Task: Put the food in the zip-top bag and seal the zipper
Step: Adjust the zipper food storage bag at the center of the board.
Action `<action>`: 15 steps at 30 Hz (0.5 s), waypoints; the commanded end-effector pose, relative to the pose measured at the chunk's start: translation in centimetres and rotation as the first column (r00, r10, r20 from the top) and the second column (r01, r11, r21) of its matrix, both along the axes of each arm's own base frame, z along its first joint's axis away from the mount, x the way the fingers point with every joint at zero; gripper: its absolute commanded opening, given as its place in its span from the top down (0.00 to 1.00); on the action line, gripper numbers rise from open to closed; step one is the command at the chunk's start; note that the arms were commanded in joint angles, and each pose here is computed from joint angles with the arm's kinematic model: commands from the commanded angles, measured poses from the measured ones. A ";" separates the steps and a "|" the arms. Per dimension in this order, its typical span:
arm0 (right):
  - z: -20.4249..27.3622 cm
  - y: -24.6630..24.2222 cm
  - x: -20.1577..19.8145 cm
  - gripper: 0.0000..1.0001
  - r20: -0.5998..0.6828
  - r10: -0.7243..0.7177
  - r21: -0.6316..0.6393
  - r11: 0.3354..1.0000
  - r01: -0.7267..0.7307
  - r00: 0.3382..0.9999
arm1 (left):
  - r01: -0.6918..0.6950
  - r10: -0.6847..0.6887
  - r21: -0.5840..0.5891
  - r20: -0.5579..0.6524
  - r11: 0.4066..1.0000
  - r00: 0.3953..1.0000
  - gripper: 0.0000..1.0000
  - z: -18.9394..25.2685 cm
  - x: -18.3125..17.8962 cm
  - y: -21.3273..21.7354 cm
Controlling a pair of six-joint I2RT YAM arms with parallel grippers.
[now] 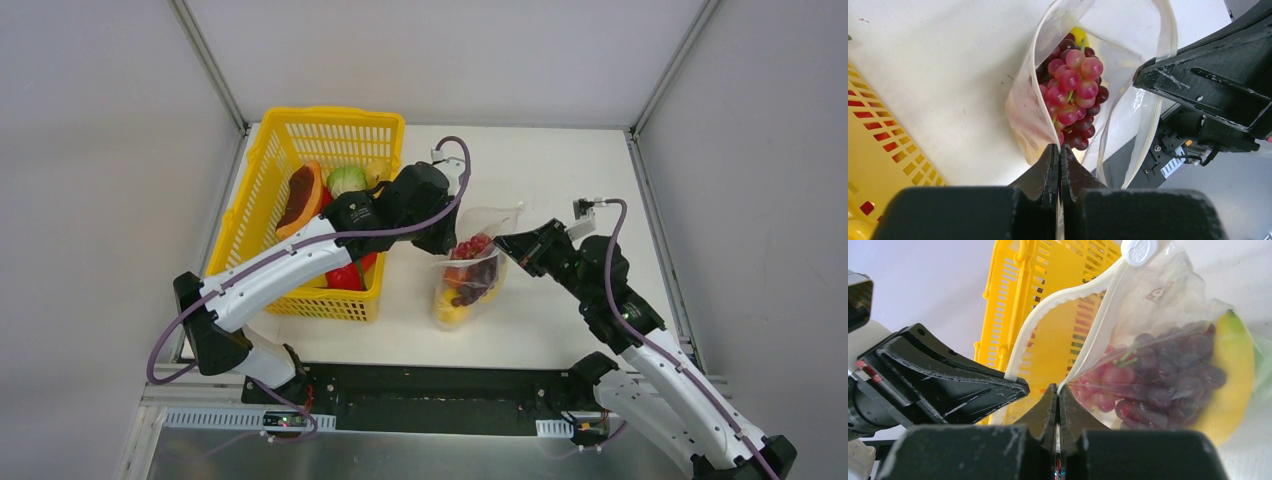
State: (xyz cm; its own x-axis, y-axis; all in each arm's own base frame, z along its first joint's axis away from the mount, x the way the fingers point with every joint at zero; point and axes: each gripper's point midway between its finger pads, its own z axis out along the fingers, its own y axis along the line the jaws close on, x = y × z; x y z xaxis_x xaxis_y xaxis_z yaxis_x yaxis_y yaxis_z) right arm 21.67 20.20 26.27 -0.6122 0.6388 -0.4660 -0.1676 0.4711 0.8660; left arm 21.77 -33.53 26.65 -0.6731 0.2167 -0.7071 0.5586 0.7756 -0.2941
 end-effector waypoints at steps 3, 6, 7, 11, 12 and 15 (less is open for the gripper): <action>1.9 -0.1 0.8 1.00 0.034 -0.029 0.005 1.000 0.029 0.999 | -0.002 0.006 -0.065 0.061 0.998 0.998 1.00 2.8 0.6 -0.9; 4.3 -0.1 0.7 1.00 0.117 -0.010 -0.007 1.000 0.011 0.993 | -0.024 0.040 -0.114 0.138 0.993 0.990 1.00 4.5 1.1 -0.5; 4.7 -0.2 0.8 1.00 0.135 -0.013 -0.014 1.000 0.015 0.991 | -0.065 0.082 -0.104 0.173 0.992 0.982 1.00 4.8 1.8 0.4; 2.2 -1.0 1.2 1.00 0.086 -0.050 -0.077 0.995 0.056 0.995 | -0.212 0.216 -0.037 0.205 0.976 0.955 1.00 2.8 3.8 2.9; 0.8 -1.1 1.0 1.00 0.040 -0.052 -0.094 0.994 0.055 0.998 | -0.232 0.233 -0.029 0.191 0.972 0.953 1.00 2.2 3.8 3.1; -2.5 -0.7 -0.5 1.00 -0.066 0.003 -0.120 0.993 -0.011 0.998 | -0.251 0.264 -0.101 0.146 0.963 0.954 1.00 0.7 3.1 2.8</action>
